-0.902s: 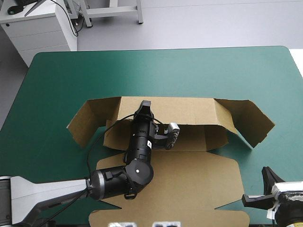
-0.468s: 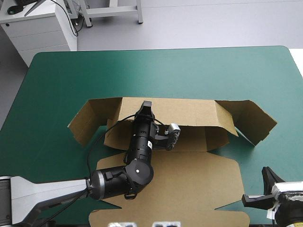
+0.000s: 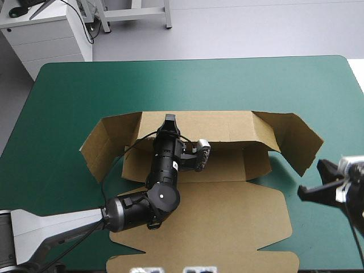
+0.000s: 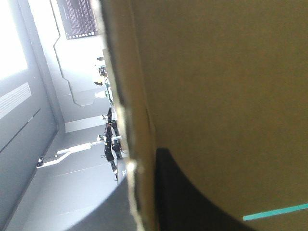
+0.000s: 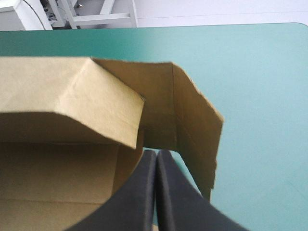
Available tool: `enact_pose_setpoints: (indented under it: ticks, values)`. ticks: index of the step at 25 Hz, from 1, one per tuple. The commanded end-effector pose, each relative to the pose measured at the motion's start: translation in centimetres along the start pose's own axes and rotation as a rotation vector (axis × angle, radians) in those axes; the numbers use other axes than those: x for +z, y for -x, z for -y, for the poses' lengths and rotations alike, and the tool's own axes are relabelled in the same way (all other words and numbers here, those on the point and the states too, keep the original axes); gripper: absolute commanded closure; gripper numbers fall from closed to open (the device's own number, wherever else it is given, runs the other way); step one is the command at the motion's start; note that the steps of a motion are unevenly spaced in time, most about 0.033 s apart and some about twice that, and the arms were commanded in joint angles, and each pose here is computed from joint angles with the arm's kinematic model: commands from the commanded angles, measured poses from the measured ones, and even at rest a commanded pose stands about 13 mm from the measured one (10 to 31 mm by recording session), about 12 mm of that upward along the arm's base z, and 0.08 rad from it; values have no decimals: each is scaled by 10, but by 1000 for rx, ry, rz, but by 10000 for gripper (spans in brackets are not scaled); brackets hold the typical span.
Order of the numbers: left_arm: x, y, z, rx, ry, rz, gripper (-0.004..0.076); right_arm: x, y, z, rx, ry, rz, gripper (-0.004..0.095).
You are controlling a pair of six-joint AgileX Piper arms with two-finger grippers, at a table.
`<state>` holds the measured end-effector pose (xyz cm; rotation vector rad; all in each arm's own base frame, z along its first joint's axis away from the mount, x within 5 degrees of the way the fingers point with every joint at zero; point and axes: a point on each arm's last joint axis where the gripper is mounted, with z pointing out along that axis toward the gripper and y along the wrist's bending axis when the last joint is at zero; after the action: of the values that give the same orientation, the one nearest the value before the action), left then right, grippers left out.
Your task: Fold the box
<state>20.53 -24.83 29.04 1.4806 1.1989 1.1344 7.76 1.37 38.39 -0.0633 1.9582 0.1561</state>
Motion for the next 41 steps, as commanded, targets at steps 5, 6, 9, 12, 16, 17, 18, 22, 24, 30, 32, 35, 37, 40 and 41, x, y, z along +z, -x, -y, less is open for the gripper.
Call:
enact_pose_setpoints:
  ticks: [5, 6, 9, 12, 16, 17, 18, 22, 24, 30, 32, 35, 37, 40, 41]
  values:
    - [-7, -7, -28, -10, 140, 3, 731, 66, 94, 15, 98, 106, -49, 921]
    - [-7, -7, -28, -10, 140, 3, 731, 81, 104, 19, 101, 126, -89, 921]
    - [-7, -7, -28, -10, 140, 3, 731, 117, 127, 28, 76, 167, -181, 921]
    - [-7, -7, -27, -9, 139, 3, 731, 152, 145, 39, 74, 193, -242, 921]
    - [-7, -7, -27, -9, 139, 3, 731, 196, 156, 49, 81, 236, -344, 921]
    - [-7, -7, -27, -9, 139, 3, 731, 206, 155, 51, 85, 248, -377, 921]
    - [-7, -7, -27, -9, 139, 4, 731, 215, 154, 52, 93, 262, -411, 921]
    - [-7, -7, -27, -9, 138, 6, 731, 244, 141, 43, 71, 277, -486, 921]
    - [-7, -7, -27, -9, 138, 6, 731, 248, 138, 37, 31, 261, -509, 921]
    - [-7, -7, -27, -9, 138, 6, 731, 255, 121, 12, -12, 264, -594, 922]
    - [-7, -7, -27, -9, 138, 6, 731, 257, 111, 9, 5, 268, -631, 922]
    - [-7, -7, -27, -7, 138, 6, 731, 244, 100, 8, 12, 267, -661, 922]
    - [-7, -7, -27, -7, 138, 6, 731, 230, 95, 6, 14, 267, -669, 922]
    - [-7, -7, -27, -7, 138, 6, 731, 215, 87, 6, 8, 257, -682, 922]
    - [-7, -7, -27, -7, 138, 6, 731, 208, 83, 6, 0, 247, -688, 922]
